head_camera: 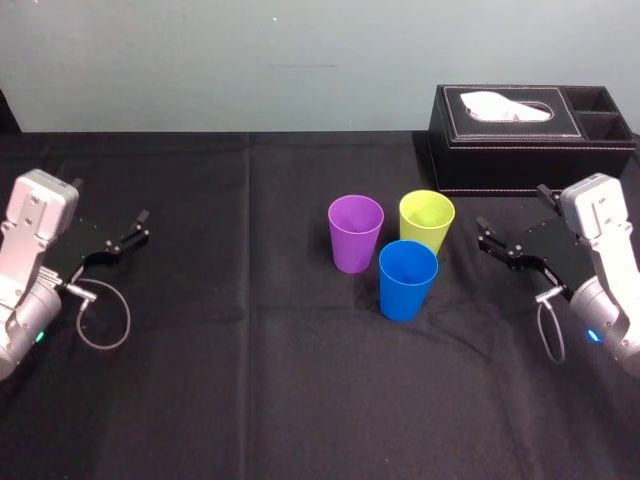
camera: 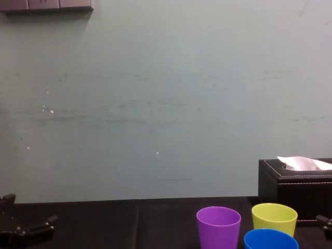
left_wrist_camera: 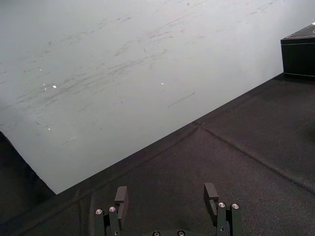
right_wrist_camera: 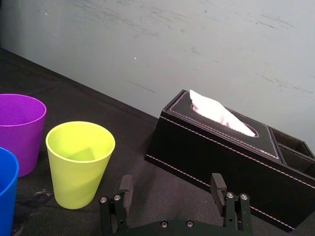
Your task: Stack the three plastic cups sequentially using one hand.
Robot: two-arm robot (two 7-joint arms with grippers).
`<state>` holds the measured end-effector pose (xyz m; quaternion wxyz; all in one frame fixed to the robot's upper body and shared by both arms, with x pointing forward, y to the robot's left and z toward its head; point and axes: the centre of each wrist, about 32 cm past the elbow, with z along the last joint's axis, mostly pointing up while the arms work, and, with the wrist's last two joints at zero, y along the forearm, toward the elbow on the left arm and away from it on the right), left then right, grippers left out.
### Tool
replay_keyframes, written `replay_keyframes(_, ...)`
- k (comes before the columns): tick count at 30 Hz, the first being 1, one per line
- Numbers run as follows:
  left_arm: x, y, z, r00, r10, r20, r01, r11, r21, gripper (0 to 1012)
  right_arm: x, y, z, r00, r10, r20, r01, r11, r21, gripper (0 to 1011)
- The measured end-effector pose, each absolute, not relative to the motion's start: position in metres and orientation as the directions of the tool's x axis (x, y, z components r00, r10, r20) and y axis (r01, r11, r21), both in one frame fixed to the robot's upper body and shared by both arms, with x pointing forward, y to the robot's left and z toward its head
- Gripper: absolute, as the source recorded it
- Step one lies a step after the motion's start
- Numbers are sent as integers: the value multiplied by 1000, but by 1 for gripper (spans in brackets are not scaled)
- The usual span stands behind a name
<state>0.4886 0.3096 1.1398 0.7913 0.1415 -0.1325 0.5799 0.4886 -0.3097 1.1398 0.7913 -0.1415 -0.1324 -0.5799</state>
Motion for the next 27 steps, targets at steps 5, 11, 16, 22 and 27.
replay_keyframes(5,489,310,1140,292,880,374,-955,287,70,1011,489,-310,1140,292,-880,374,955,287,-70,1003)
replay_keyframes(11,489,310,1140,292,880,374,-955,287,70,1011,489,-310,1140,292,-880,374,955,287,-70,1003)
replay_keyframes(16,489,310,1140,292,880,374,-955,287,70,1011,489,-310,1140,292,-880,374,955,287,-70,1003)
replay_keyframes(22,489,310,1140,292,880,374,-955,287,70,1011,489,-310,1140,292,-880,374,955,287,-70,1003)
replay_keyframes(27,489,310,1140,292,880,374,-955,287,70,1011,489,-310,1140,292,-880,374,955,287,-70,1003)
